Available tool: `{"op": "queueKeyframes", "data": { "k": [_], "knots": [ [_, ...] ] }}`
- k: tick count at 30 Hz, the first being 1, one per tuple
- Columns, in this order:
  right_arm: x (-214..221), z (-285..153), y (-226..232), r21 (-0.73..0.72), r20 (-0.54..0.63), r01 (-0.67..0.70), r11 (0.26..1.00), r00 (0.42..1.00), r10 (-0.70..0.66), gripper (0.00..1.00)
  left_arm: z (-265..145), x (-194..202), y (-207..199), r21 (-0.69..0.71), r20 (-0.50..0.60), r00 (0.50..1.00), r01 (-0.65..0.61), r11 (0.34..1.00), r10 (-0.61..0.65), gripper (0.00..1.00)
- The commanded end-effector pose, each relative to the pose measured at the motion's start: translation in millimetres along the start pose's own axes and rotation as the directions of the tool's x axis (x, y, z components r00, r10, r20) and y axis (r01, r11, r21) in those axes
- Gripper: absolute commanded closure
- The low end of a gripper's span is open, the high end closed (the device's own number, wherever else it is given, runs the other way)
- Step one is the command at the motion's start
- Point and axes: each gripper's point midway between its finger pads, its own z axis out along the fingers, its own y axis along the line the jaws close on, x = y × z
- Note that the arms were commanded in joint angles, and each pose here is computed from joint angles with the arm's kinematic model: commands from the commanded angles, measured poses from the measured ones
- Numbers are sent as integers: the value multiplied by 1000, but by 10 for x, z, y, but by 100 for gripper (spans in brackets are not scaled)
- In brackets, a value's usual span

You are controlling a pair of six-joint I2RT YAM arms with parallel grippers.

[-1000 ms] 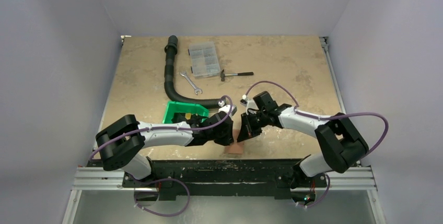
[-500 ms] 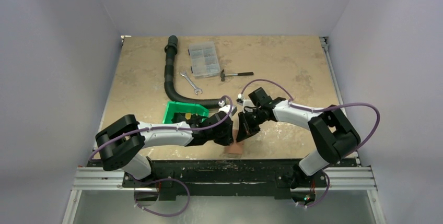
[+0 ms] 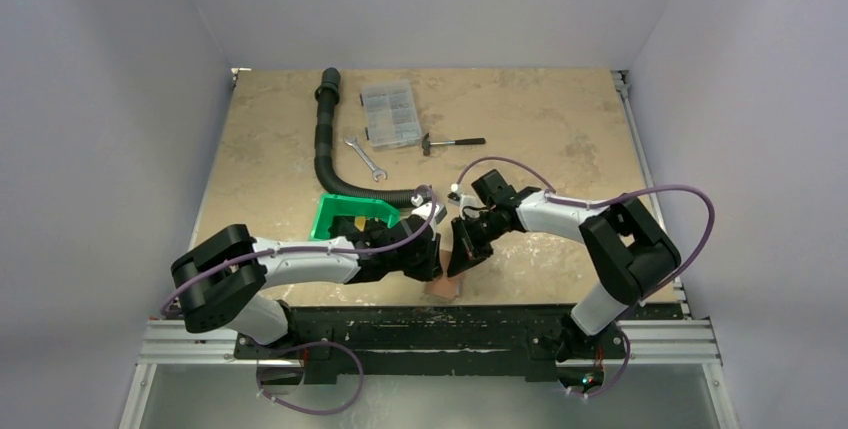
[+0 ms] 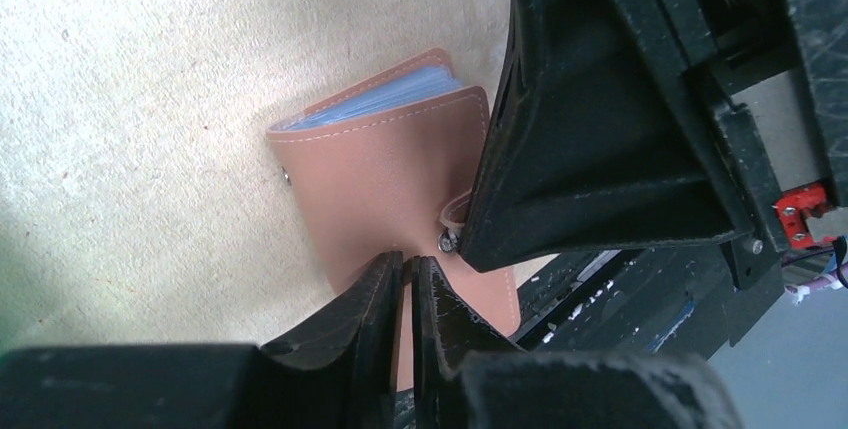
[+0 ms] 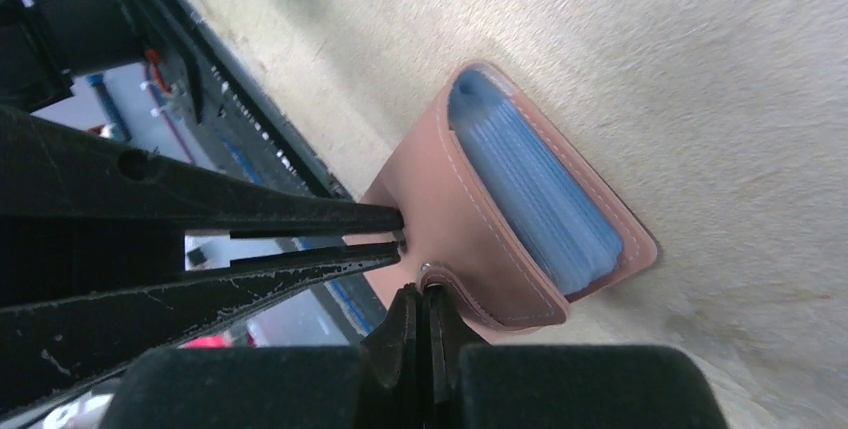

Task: Put the credit cards into the card holder
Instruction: Close the card holder at the center of the board.

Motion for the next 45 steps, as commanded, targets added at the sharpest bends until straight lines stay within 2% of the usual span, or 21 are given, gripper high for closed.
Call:
{"op": "queueKeyframes", "data": {
  "k": [1, 12, 17, 25, 31, 45],
  "knots": [
    [375, 251, -239, 38, -112, -31, 999, 993, 35, 100, 6, 194, 5, 44, -62, 998, -5, 999, 8, 86],
    [315, 175, -288, 45, -93, -80, 996, 992, 84, 100, 168, 408, 195, 5, -107, 994, -7, 1000, 8, 98],
    [161, 74, -382, 58, -1, -147, 987, 989, 147, 100, 131, 389, 183, 13, -95, 995, -6, 1000, 7, 99],
    [-26, -58, -333, 54, 106, -164, 985, 982, 157, 100, 78, 384, 192, 14, -84, 996, 5, 1000, -3, 99],
    [-37, -34, -288, 40, 93, -157, 987, 984, 153, 100, 93, 389, 175, 21, -88, 996, 7, 1000, -5, 99],
    [-84, 37, -126, 45, 50, -51, 998, 998, 49, 100, 126, 404, 144, 38, -96, 995, 11, 999, -8, 100]
  ]
}}
